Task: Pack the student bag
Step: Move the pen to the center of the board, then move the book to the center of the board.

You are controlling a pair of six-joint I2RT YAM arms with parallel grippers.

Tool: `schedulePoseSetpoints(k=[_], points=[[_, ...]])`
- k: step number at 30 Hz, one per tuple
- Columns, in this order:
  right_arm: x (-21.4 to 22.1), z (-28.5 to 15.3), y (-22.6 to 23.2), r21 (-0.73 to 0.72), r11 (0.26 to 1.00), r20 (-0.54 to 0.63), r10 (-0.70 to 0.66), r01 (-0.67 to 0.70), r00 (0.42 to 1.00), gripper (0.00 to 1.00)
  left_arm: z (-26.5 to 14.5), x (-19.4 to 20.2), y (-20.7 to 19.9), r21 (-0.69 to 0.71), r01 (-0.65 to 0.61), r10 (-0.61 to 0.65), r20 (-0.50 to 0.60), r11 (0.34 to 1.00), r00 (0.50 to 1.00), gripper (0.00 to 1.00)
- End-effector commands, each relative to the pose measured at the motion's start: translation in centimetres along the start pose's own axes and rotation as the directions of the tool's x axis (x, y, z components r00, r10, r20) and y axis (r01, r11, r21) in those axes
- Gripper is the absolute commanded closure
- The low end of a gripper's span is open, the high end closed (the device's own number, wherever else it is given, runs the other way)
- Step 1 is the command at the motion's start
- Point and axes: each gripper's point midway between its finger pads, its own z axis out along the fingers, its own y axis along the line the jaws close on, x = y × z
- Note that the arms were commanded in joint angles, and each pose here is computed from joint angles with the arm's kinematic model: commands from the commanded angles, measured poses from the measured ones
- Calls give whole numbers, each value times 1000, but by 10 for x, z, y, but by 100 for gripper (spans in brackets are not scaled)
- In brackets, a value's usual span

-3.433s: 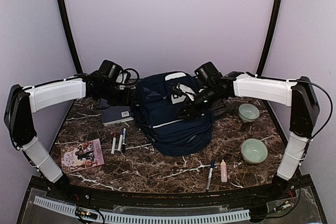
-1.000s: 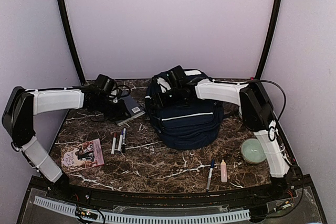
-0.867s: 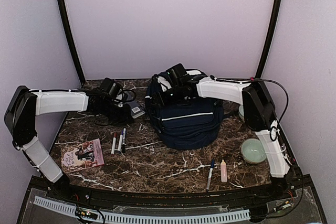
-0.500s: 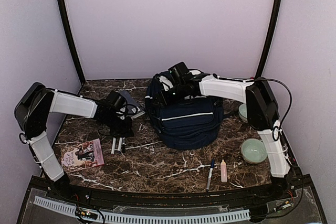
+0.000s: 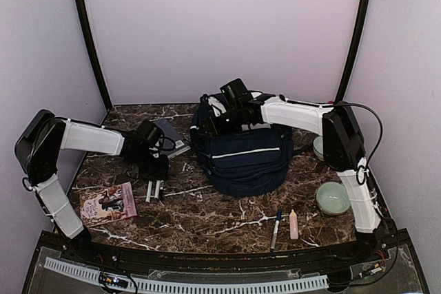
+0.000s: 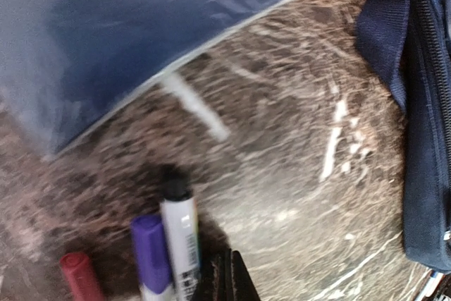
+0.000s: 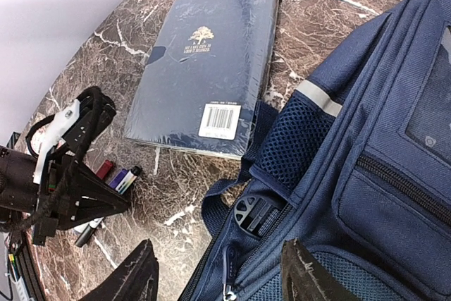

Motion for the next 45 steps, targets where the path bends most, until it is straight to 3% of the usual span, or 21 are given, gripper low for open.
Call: schedulePoseSetpoints(k=[1, 7, 10, 15, 19, 23, 36, 45], points=[[-1, 0, -1, -3, 1000, 9, 3, -3, 1000, 41, -14, 16, 43, -141, 18, -22, -28, 990, 999, 100], [4, 6, 0, -10, 1000, -4, 7, -7, 1000, 41, -32, -2, 42, -90, 21, -19, 24, 996, 1000, 97], [7, 6, 1, -18, 1000, -11, 9, -10, 1000, 40, -51, -26, 30, -62, -22, 27, 70, 998, 997, 70], [16, -2, 1, -11, 1000, -28, -17, 17, 999, 40, -84, -82, 17, -14, -38, 40, 195, 999, 980, 46], [21, -11, 3, -11, 999, -33, -47, 47, 998, 39, -96, -137, 26, -41, -8, 19, 269, 999, 963, 35], [26, -20, 11, -44, 995, -43, -95, 93, 995, 38, -81, -176, 30, -17, 22, -16, 277, 1000, 961, 27], [62, -17, 27, -116, 983, -88, -151, 140, 985, 35, -35, -273, 39, 13, 43, -45, 334, 999, 942, 22], [71, -7, 42, -119, 975, -114, -203, 189, 973, 34, 21, -308, 51, 56, 91, -103, 282, 994, 954, 23]])
